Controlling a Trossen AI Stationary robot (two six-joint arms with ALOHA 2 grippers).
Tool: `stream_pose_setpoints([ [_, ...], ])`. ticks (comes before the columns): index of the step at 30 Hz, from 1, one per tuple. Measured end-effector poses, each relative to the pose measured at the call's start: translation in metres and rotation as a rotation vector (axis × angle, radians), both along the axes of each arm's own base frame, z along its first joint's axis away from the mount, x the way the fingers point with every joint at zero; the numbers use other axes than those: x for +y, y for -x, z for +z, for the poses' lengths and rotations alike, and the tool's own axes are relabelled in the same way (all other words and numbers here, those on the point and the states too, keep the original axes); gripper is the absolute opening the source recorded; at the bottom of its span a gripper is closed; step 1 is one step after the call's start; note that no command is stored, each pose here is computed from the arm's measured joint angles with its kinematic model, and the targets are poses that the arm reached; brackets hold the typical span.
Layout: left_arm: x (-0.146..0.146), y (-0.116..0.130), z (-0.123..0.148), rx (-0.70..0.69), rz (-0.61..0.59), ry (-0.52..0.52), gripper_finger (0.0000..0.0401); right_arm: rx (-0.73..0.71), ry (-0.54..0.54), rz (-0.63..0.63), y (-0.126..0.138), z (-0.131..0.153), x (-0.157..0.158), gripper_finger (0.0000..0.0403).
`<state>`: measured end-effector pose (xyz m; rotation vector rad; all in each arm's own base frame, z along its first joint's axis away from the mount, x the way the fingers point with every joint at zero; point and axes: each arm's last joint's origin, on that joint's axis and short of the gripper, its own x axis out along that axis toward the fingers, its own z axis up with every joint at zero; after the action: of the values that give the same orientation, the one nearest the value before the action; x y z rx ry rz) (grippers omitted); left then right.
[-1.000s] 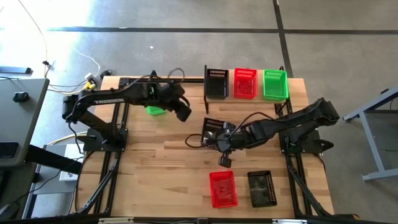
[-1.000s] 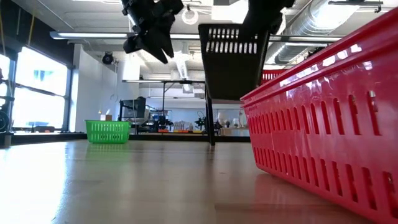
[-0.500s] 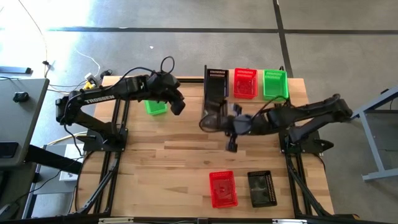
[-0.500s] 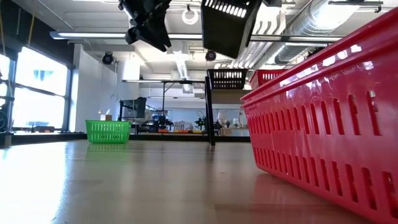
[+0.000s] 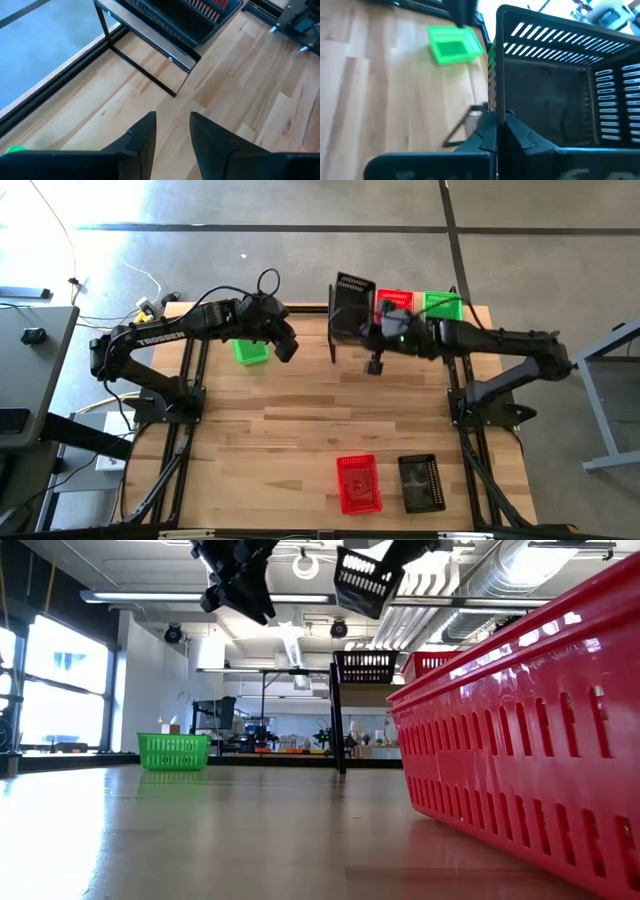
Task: Stack baskets on shelf by color
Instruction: Stack the left black bin on top of the black bin on the shelf
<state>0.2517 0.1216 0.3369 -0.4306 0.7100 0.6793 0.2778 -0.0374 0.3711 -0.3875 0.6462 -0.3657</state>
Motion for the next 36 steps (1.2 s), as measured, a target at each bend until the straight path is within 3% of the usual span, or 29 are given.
stream_pose_setpoints([
  [10, -0.002, 0.005, -0.005, 0.033, 0.068, 0.081, 0.0107, 0.102, -0.064, -0.033, -0.008, -0.021, -0.041, 0.0],
  [24, -0.003, 0.007, -0.007, 0.035, 0.118, 0.128, 0.0107, 0.288, -0.032, 0.023, -0.02, -0.048, -0.045, 0.0],
  [36, -0.003, 0.007, -0.007, 0.035, 0.118, 0.129, 0.0107, 0.342, -0.011, 0.012, -0.018, -0.053, -0.059, 0.0],
])
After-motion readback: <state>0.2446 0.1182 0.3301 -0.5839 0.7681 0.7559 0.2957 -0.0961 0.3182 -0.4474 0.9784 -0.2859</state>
